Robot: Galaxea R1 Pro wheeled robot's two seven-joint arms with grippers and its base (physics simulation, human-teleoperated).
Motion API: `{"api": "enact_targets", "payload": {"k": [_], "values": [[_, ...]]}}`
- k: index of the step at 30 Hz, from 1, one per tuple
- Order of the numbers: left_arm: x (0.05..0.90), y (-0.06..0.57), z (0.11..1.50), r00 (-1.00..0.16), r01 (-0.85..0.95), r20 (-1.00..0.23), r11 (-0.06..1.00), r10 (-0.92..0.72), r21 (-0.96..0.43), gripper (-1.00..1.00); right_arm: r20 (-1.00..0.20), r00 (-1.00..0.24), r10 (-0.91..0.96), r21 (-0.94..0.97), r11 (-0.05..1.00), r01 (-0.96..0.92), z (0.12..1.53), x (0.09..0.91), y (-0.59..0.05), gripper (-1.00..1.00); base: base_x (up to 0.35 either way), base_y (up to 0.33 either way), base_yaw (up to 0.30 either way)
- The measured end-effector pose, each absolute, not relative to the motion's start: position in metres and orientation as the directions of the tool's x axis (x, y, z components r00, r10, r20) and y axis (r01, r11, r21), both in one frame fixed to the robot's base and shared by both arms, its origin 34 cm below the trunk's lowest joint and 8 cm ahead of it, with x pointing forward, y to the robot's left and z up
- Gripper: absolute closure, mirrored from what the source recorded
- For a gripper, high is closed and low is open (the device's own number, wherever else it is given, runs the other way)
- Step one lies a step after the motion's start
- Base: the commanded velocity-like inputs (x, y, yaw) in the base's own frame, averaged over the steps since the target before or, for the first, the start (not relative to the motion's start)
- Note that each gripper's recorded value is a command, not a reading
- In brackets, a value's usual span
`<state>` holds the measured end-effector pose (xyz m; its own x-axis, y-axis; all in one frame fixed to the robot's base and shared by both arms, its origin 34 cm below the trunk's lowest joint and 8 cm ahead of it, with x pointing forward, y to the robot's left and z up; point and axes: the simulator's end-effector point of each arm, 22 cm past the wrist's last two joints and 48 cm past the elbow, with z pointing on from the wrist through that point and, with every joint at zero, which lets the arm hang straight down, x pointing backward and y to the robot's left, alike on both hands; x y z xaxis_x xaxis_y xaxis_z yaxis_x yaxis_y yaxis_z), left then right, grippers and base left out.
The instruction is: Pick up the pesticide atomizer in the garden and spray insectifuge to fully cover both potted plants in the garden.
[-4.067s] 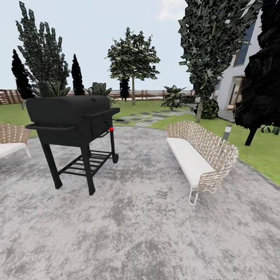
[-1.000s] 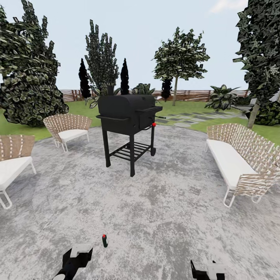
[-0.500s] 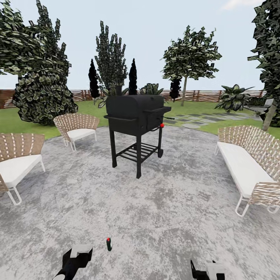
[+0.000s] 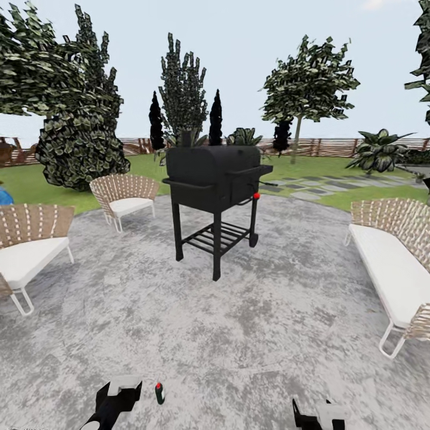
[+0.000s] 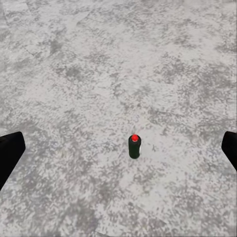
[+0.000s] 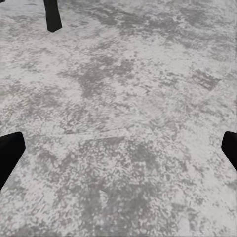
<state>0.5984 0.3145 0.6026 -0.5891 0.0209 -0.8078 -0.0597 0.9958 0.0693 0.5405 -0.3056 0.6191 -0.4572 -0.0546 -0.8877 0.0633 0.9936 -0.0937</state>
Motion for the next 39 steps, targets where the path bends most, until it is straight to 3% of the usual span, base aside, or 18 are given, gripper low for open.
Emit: {"api": "enact_targets", "payload": {"k": [15,39], "values": [[0.5987,0.3144,0.6025,-0.589,-0.06,-0.808,0.996,0.021,0.069,-1.0,-0.888,-0.457,-0.055,-0.094,0.994,0.063,0.619,0.5408,-0.3057,-1.0,0.114,-0.073,0.257],[0.5985,0.3144,0.6024,-0.589,-0.06,-0.808,0.996,0.02,0.069,-1.0,-0.89,-0.453,-0.052,-0.089,0.994,0.061,0.6207,0.5422,-0.3029,-1.0,0.019,-0.024,0.009]]}}
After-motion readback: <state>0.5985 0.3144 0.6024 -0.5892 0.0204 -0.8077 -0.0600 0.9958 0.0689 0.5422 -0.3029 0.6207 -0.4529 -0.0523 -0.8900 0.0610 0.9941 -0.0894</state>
